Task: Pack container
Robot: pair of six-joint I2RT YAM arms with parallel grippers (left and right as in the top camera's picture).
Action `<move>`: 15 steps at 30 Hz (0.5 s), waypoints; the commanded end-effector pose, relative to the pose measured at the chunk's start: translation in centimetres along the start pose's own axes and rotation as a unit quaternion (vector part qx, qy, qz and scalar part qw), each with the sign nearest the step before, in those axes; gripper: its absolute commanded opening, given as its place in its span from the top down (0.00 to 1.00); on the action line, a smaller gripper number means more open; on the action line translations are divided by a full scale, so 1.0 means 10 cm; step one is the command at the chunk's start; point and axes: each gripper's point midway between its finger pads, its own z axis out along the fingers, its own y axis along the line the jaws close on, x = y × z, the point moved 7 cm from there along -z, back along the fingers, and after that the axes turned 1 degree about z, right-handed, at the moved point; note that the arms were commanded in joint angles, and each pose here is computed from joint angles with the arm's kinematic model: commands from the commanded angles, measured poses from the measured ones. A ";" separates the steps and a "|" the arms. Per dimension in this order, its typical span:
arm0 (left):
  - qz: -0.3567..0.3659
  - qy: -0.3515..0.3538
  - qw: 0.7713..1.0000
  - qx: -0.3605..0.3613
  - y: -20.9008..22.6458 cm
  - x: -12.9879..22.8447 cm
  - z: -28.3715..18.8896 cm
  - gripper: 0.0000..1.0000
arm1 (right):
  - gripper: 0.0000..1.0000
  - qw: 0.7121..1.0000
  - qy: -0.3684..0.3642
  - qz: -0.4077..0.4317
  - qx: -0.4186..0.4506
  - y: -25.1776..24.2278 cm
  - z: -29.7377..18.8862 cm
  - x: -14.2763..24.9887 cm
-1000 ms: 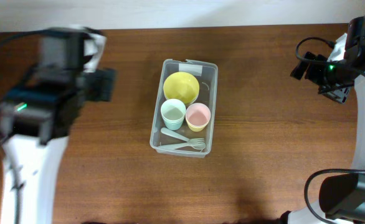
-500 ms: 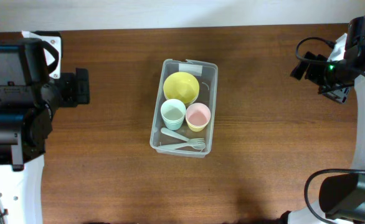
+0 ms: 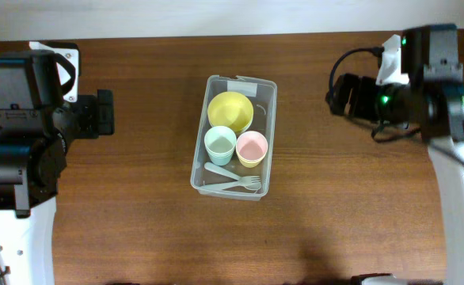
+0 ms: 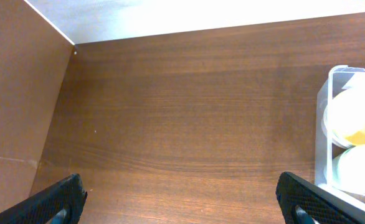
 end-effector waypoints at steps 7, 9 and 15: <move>-0.011 -0.006 1.000 0.004 0.01 -0.02 -0.03 0.00 | 0.01 0.965 -0.242 -0.104 -0.014 -0.02 -0.53 0.25; -0.011 -0.006 1.000 0.004 0.01 -0.02 -0.03 0.00 | 0.01 0.952 -0.278 -0.129 -0.017 -0.06 -0.55 0.38; -0.011 -0.005 1.000 0.004 0.01 -0.02 -0.03 0.00 | 0.01 0.931 -0.309 -0.195 -0.003 -0.23 -0.50 0.89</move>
